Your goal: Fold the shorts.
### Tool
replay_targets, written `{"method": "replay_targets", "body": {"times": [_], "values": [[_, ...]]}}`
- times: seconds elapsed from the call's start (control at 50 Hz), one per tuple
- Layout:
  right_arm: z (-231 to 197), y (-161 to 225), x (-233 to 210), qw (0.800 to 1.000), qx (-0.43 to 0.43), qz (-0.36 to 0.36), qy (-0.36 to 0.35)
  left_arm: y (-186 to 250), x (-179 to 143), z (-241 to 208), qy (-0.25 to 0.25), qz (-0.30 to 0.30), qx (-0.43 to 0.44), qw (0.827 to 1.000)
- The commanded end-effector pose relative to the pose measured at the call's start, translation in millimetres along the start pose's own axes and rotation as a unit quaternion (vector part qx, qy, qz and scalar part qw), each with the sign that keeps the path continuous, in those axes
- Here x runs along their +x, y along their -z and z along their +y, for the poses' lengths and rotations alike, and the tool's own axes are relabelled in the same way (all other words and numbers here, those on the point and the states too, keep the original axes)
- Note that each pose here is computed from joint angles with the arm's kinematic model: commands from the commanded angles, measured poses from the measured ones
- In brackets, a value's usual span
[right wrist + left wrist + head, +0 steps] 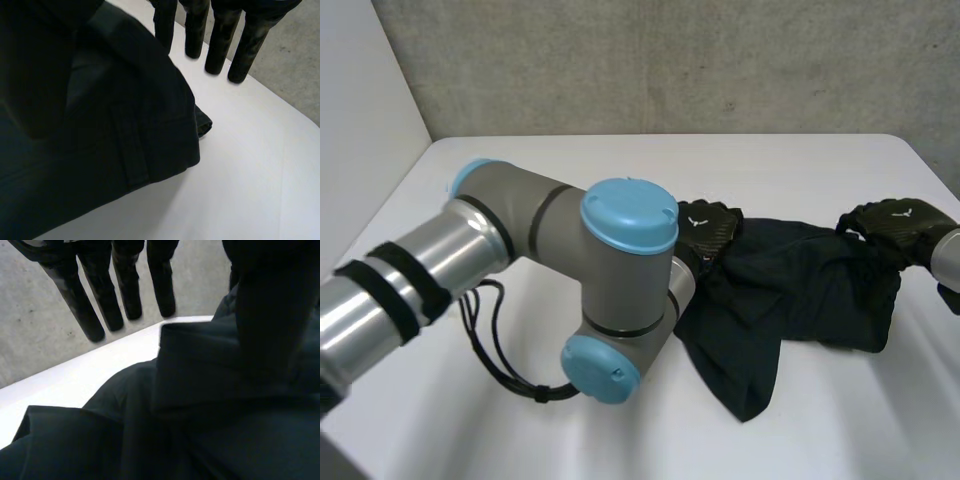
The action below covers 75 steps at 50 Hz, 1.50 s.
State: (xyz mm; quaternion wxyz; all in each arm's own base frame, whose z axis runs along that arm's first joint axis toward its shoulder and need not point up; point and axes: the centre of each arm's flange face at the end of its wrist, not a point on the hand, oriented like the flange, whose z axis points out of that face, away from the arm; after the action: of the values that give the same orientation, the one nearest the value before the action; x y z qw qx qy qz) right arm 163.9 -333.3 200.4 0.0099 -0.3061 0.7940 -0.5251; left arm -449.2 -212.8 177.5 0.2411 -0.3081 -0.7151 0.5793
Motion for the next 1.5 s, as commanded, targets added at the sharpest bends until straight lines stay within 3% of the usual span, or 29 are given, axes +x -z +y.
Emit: {"method": "replay_targets", "body": {"times": [0.02, 0.16, 0.26, 0.34, 0.48, 0.54, 0.7, 0.9, 1.16, 1.32, 1.4, 1.5], "values": [[7, -14, 0, 1.000, 0.013, 0.009, 0.008, -11, -3, 6, -0.012, -0.004, -0.011, 1.000], [-16, 0, -8, 0.999, 0.049, 0.005, 0.024, 9, -17, -16, -0.028, -0.030, -0.039, 0.998], [-71, 47, -44, 0.987, 0.143, -0.014, 0.071, 41, -68, -60, -0.038, -0.107, -0.043, 0.993], [-91, 74, -76, 0.978, 0.180, -0.042, 0.094, 67, -99, -81, -0.061, -0.139, -0.036, 0.988], [-70, 94, -147, 0.978, 0.104, -0.153, 0.097, 89, -111, -60, -0.146, -0.128, -0.075, 0.978], [-62, 91, -161, 0.979, 0.081, -0.162, 0.096, 91, -109, -42, -0.176, -0.115, -0.093, 0.973], [-66, 83, -156, 0.987, 0.083, -0.101, 0.088, 97, -118, -33, -0.166, -0.152, -0.090, 0.970], [-76, 92, -150, 0.987, 0.104, -0.089, 0.086, 106, -121, -23, -0.024, -0.171, -0.072, 0.982], [-86, 118, -144, 0.985, 0.133, -0.078, 0.083, 82, -141, 15, -0.018, -0.189, -0.107, 0.976], [-89, 124, -136, 0.984, 0.141, -0.064, 0.083, 67, -161, 30, -0.044, -0.200, -0.133, 0.970], [-99, 125, -128, 0.983, 0.158, -0.048, 0.085, 69, -168, 13, -0.063, -0.206, -0.114, 0.970], [-145, 143, -107, 0.969, 0.234, -0.003, 0.082, 118, -159, -94, -0.081, -0.227, 0.037, 0.970]]}}
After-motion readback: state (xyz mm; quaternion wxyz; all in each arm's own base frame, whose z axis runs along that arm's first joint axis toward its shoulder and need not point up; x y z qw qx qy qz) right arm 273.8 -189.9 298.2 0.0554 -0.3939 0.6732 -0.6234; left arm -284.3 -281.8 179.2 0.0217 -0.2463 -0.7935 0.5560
